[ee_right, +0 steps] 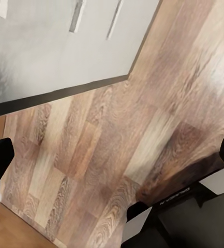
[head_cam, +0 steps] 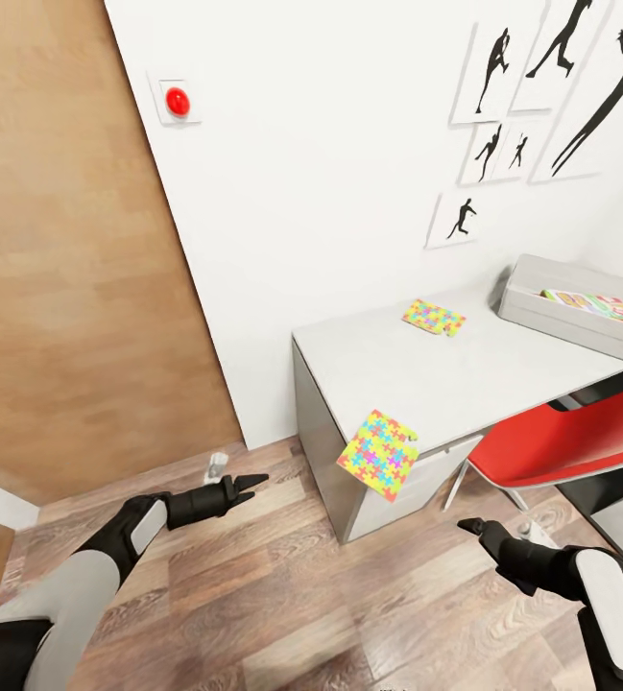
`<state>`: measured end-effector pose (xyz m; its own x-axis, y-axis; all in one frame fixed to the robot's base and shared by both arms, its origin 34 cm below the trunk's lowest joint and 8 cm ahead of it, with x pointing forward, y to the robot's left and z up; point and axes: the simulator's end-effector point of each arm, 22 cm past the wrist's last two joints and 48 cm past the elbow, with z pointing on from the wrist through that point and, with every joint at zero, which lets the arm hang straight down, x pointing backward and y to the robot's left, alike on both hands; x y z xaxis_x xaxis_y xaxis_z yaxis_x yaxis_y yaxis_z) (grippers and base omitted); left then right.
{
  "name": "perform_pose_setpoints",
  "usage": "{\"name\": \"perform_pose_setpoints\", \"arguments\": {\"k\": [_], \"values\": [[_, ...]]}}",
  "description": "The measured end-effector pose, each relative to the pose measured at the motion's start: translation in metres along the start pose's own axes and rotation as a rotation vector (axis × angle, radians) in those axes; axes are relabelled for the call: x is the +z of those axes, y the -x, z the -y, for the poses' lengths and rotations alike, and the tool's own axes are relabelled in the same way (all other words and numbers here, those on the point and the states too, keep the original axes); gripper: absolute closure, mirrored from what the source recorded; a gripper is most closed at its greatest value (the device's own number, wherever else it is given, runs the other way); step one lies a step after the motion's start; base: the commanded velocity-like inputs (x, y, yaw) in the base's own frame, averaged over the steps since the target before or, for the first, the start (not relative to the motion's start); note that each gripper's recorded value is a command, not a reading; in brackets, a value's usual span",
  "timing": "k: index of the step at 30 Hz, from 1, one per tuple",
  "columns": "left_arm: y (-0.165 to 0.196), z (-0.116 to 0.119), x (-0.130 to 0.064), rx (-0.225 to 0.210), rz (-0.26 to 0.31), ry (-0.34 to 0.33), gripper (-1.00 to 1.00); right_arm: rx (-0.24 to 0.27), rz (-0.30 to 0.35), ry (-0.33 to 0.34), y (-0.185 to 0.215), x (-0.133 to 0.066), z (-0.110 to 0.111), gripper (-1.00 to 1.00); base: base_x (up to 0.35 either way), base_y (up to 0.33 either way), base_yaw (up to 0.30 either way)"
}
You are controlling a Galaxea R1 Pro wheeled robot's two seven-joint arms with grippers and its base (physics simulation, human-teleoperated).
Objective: Put all the toys in the child's room - the three board games (two on the bed and one on the table), the two jigsaw puzzles on the table, and the tennis ball on the table - inside the toy box on the table in the child's room.
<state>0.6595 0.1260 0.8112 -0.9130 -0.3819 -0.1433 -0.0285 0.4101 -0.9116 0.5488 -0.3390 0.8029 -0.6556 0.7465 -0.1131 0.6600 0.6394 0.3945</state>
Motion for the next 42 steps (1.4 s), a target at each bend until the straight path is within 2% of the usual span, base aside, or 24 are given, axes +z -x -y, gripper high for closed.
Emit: {"name": "perform_pose_setpoints", "arguments": {"k": [10,27,42], "values": [[-0.0022,0.0021,0.0031,-0.006,-0.001,-0.007,-1.00,-0.002,0.002,-0.005,0.0019,-0.0006,0.0023,-1.00,0.000,-0.137,-0.213],[-0.0014,0.0054,0.0032,-0.004,0.001,-0.011,-1.00,-0.004,0.003,-0.003,0.0022,-0.0018,0.0011,-1.00,0.000,-0.104,-0.057],[0.0008,0.0057,0.0038,-0.004,0.007,-0.016,-1.00,-0.006,0.001,-0.002,0.0017,-0.0001,0.0002,-1.00,0.000,-0.015,-0.010]]}}
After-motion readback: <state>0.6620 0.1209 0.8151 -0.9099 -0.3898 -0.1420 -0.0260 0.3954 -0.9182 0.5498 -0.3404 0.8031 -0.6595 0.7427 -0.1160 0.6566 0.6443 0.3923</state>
